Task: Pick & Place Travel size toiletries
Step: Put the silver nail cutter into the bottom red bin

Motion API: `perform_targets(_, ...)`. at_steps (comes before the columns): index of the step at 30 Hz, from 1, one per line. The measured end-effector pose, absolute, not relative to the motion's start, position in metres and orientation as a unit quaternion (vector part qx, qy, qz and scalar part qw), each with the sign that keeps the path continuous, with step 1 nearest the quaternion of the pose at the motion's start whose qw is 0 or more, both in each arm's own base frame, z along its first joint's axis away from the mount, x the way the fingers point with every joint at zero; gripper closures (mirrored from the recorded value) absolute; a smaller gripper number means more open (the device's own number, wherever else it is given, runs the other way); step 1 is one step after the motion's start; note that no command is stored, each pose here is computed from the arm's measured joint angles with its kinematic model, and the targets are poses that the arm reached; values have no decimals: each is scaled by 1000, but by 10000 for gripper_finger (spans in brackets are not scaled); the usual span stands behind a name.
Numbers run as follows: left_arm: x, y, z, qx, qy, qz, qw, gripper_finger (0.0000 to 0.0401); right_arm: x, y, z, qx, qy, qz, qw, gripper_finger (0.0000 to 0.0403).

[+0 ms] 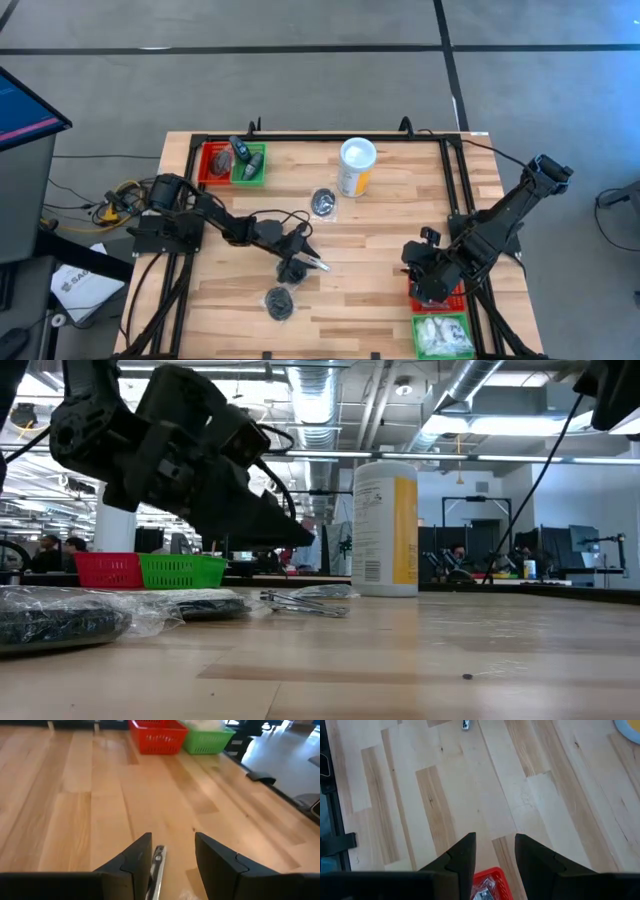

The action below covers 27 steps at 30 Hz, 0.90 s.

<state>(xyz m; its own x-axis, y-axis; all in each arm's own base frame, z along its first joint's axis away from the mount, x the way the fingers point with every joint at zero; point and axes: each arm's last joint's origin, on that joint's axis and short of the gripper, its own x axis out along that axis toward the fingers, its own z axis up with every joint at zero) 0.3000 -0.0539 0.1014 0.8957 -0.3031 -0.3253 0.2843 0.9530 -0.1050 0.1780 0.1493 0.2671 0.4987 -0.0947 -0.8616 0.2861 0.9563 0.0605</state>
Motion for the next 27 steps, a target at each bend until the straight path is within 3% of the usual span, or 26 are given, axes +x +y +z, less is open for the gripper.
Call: perform_targets(27,296,-50,86,-13,237,-106,966,261,179,150,268,89,485,-104,864,276)
